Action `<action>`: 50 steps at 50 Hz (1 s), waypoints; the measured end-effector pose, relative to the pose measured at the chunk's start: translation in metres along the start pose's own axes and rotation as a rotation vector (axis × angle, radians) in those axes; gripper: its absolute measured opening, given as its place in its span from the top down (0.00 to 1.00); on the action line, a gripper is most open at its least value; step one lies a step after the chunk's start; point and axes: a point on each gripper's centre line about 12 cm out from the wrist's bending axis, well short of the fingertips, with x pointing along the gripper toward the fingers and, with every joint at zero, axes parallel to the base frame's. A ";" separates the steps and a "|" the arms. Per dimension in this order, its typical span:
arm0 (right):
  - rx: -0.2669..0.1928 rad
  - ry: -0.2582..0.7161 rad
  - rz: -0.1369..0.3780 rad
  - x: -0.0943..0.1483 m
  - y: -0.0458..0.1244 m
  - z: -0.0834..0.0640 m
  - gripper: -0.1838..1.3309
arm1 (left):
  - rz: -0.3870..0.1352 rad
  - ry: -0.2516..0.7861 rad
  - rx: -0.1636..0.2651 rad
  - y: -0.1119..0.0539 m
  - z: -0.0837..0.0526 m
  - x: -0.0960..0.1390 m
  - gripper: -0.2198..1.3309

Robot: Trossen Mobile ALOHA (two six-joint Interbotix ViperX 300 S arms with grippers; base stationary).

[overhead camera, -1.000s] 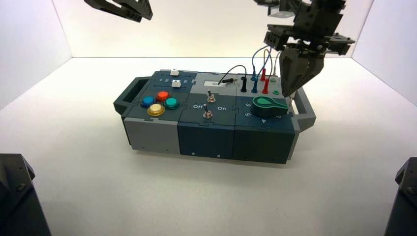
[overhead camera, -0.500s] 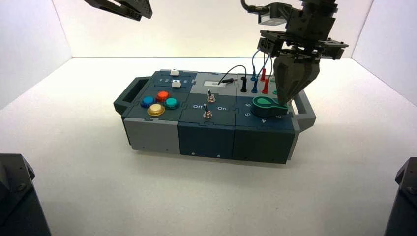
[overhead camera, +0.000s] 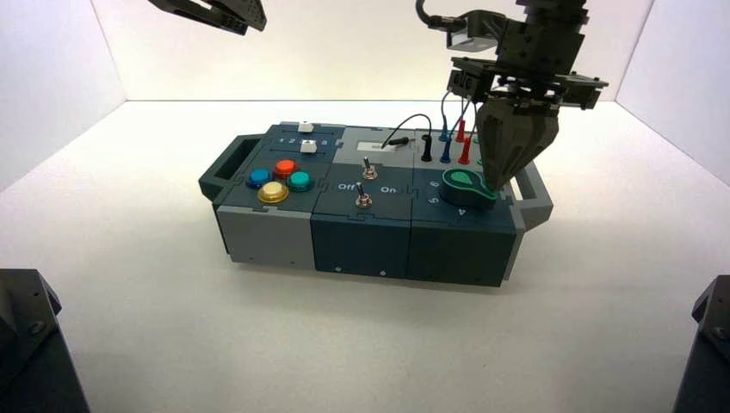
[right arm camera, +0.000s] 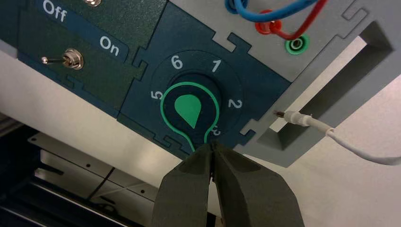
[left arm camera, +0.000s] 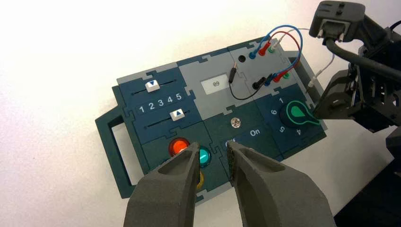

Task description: Turn the knob to position 5.

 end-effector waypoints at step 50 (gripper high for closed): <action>-0.074 0.046 0.017 0.013 0.029 0.010 0.97 | 0.000 -0.006 0.002 0.000 0.003 -0.001 0.42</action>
